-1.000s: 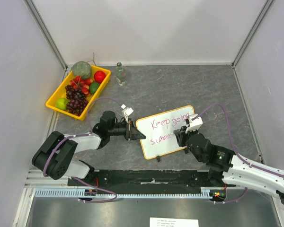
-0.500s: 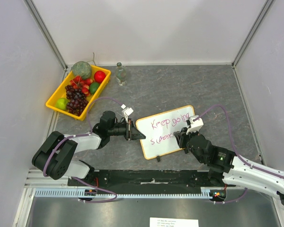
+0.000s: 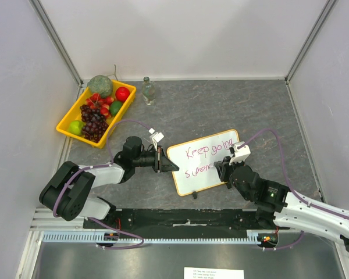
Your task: Write a sentence on the whiteboard
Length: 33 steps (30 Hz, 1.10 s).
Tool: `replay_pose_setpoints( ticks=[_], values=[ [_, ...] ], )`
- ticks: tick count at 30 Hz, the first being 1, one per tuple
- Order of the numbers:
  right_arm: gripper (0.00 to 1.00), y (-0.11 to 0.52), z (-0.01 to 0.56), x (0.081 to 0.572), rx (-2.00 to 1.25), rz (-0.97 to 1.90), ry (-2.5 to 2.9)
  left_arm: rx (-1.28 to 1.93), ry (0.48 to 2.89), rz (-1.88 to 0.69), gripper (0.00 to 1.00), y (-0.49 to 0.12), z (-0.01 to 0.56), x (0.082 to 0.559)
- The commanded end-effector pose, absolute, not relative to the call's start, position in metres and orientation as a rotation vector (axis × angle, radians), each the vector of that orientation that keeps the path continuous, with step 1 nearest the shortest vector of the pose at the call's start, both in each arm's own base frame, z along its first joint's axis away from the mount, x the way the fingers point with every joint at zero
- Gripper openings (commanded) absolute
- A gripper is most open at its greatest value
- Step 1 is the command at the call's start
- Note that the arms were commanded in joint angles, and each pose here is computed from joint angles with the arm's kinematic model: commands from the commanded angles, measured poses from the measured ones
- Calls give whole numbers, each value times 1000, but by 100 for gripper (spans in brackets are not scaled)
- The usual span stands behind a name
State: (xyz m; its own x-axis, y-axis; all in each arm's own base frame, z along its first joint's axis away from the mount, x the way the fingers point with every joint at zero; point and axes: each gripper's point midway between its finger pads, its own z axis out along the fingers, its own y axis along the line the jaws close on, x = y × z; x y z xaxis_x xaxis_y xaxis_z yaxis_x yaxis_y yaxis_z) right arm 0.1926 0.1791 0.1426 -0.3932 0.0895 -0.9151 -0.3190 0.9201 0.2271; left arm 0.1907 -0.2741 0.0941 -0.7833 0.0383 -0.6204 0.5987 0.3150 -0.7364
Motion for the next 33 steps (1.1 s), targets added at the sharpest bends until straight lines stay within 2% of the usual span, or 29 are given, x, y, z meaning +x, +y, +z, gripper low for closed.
replay_pose_setpoints(
  ticks=[1, 19, 33],
  values=[
    [0, 161, 144, 200, -149, 315, 1925, 574, 2159, -1292, 2, -260, 61, 200],
    [0, 167, 167, 208, -131, 329, 1866, 573, 2158, -1293, 2, -260, 61, 200],
    [0, 160, 124, 194, -149, 328, 1970, 573, 2161, -1294, 2, -261, 61, 200]
  ],
)
